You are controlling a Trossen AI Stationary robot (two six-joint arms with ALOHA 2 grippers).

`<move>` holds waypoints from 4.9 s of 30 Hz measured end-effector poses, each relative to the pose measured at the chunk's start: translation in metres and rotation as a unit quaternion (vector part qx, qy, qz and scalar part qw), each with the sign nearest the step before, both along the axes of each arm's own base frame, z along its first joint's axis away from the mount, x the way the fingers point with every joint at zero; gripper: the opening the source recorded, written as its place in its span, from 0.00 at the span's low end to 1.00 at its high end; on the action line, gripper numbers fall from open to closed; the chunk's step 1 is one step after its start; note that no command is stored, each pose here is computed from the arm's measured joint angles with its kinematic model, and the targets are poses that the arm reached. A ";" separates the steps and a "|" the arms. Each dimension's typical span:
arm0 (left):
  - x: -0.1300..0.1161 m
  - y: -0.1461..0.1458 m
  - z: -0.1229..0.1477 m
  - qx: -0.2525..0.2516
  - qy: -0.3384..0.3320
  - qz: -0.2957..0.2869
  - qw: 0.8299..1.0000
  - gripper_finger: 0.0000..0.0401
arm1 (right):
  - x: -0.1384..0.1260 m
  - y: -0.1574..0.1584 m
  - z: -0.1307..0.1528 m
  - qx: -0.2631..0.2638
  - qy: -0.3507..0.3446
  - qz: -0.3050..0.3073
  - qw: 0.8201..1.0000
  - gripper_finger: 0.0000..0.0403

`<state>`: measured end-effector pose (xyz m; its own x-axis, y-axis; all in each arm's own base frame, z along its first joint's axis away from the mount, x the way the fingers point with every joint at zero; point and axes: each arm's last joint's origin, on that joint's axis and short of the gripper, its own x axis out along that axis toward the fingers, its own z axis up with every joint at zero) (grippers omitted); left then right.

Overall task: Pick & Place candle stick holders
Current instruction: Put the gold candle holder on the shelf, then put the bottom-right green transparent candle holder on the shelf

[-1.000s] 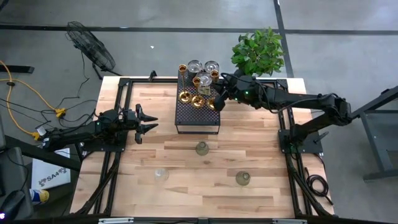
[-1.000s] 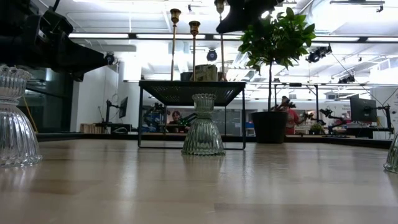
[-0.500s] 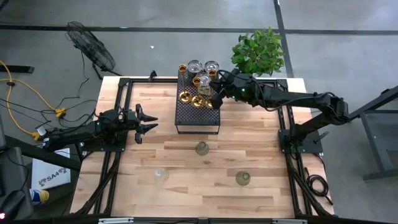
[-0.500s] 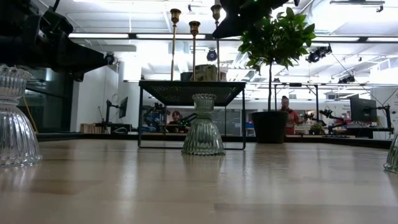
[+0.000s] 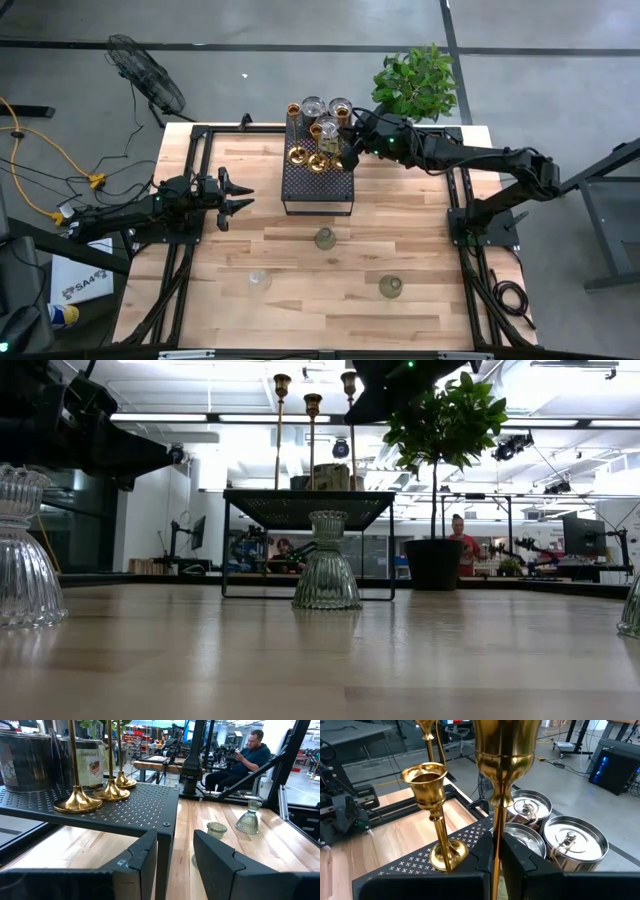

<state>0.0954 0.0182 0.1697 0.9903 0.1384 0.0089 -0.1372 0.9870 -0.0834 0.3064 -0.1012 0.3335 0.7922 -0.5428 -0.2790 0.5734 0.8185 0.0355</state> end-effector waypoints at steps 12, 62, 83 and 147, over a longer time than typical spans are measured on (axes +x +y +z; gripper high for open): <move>0.000 0.000 0.000 0.000 0.000 0.000 1.000 0.31 | 0.000 -0.003 0.001 0.003 -0.010 0.011 1.000 0.02; 0.000 0.000 0.000 0.000 0.000 0.000 1.000 0.31 | 0.006 -0.006 -0.008 -0.010 0.018 0.027 0.999 0.24; 0.000 0.000 0.000 0.000 0.000 0.000 1.000 0.31 | 0.005 -0.005 -0.008 -0.009 0.020 0.030 0.999 0.44; 0.000 0.000 0.000 0.000 0.000 0.000 1.000 0.31 | -0.112 0.195 -0.057 0.277 0.335 0.303 0.848 0.44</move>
